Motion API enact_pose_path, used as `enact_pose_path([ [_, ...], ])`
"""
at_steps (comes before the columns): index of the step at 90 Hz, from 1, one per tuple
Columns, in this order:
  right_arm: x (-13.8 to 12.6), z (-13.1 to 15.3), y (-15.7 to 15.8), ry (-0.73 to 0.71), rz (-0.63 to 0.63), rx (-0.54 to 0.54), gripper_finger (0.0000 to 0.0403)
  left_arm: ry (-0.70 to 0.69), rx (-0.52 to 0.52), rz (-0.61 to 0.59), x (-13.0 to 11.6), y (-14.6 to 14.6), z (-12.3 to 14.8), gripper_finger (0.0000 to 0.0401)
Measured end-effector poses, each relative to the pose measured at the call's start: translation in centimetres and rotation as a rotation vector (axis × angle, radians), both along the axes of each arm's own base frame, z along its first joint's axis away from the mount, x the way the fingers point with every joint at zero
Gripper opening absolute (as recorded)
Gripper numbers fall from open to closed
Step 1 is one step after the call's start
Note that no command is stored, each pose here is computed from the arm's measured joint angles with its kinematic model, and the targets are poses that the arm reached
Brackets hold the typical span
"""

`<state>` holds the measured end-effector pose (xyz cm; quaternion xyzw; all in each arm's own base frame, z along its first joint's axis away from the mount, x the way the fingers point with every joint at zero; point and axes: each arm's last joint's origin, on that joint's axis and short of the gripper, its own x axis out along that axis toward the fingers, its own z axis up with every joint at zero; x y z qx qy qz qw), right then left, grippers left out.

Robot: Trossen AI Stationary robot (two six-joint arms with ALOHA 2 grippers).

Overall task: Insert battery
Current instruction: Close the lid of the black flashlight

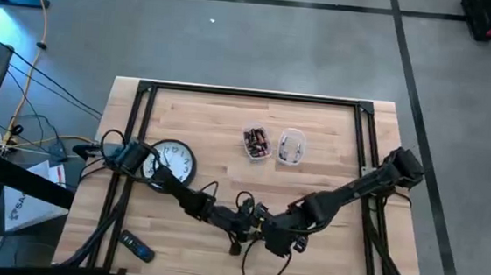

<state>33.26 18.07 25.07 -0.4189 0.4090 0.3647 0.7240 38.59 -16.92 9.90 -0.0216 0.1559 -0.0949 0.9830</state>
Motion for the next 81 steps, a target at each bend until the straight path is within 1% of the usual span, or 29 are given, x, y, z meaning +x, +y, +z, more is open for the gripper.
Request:
enact_pose_path([
  [29,1.4,-1.1,-1.0,0.015,0.041,0.027,0.0197,0.009,0.003,-0.001,0.0,0.0,-0.1,0.0092],
  [48,1.8,-1.2,-2.0,0.030,0.035,0.039,0.0197,0.011,0.005,0.002,0.0,0.0,-0.1,0.0092],
  [60,2.0,-1.7,-1.9,0.047,0.037,0.039,0.0196,0.013,0.006,0.003,0.0,0.0,-0.1,0.0092],
  [70,1.9,-1.7,-1.9,0.049,0.041,0.046,0.0184,0.014,0.006,0.006,0.0,0.0,-0.1,0.0092],
  [81,2.0,-1.7,-1.9,0.050,0.040,0.046,0.0159,0.014,0.006,0.007,0.0,0.1,-0.2,0.0092],
])
